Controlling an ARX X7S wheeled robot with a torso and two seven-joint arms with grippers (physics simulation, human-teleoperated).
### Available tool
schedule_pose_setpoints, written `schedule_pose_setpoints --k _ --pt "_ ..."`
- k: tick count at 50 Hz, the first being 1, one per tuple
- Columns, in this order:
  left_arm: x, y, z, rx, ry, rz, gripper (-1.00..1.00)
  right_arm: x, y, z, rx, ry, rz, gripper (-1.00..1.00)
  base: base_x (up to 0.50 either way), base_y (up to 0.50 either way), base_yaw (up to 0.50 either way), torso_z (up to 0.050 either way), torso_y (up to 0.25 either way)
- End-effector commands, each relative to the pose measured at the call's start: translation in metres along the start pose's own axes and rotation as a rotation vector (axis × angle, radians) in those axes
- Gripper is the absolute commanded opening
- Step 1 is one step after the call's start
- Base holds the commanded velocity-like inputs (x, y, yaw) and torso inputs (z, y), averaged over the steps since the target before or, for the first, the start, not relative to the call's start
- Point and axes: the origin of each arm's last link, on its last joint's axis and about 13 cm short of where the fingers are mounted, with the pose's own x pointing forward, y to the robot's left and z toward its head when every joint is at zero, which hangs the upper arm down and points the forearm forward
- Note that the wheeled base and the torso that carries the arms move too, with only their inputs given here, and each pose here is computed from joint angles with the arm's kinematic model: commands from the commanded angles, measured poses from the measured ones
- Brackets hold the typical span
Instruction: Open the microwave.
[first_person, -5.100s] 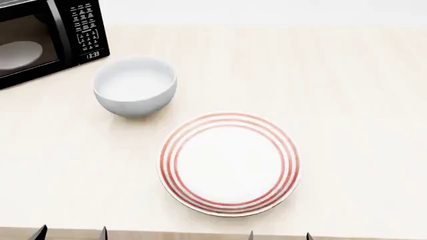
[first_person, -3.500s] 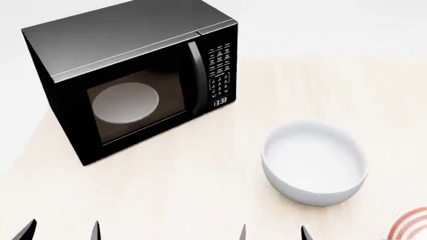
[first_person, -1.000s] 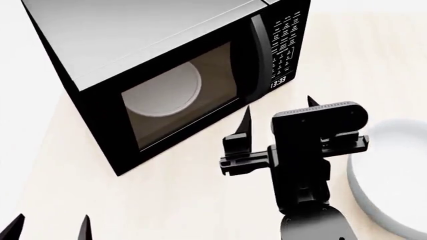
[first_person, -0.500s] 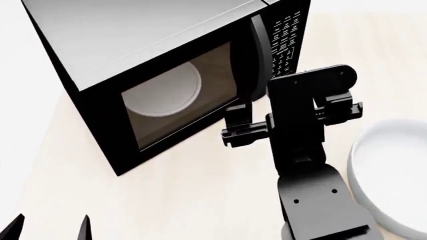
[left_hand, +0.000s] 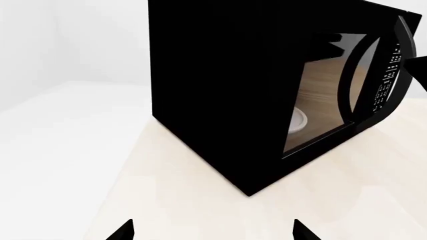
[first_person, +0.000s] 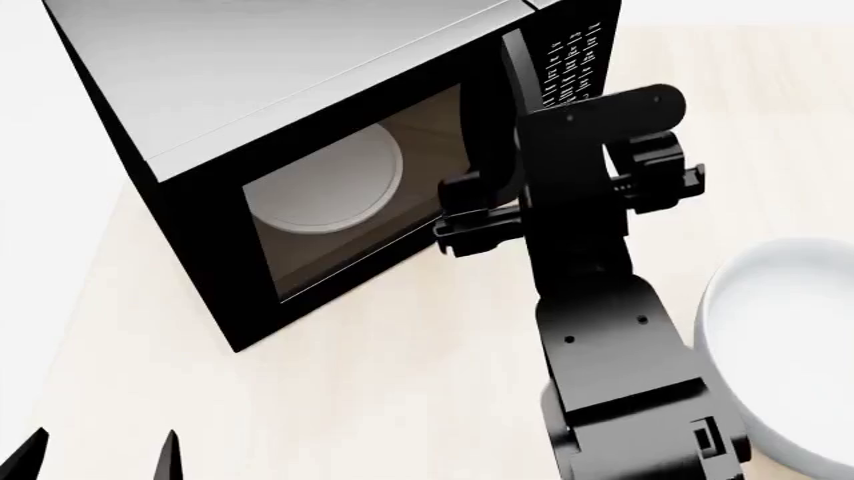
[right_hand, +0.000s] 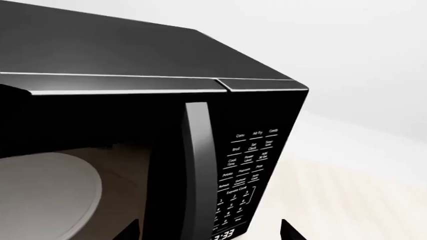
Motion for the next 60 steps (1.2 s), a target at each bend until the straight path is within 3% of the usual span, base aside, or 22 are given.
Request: schedule_pose_setpoints --k 1,46,47,60 --pt "0.0 0.001 0.001 -0.003 0.0 0.002 1.0 0.01 0.002 -0.003 0.014 0.025 -0.002 1.0 0.0 0.0 0.0 0.0 0.0" --pt "0.001 0.003 0.001 -0.007 -0.002 0.006 1.0 0.036 0.006 -0.015 0.031 0.077 -0.004 1.0 0.0 0.0 0.0 0.0 0.0" --pt "0.001 0.003 0.001 -0.008 -0.001 0.007 1.0 0.036 0.006 -0.015 0.029 0.076 -0.006 -1.0 0.0 0.0 0.0 0.0 0.0" --pt "-0.001 0.002 0.001 -0.012 0.0 0.003 1.0 0.022 0.005 -0.009 0.033 0.04 0.014 -1.0 0.0 0.0 0.0 0.0 0.0"
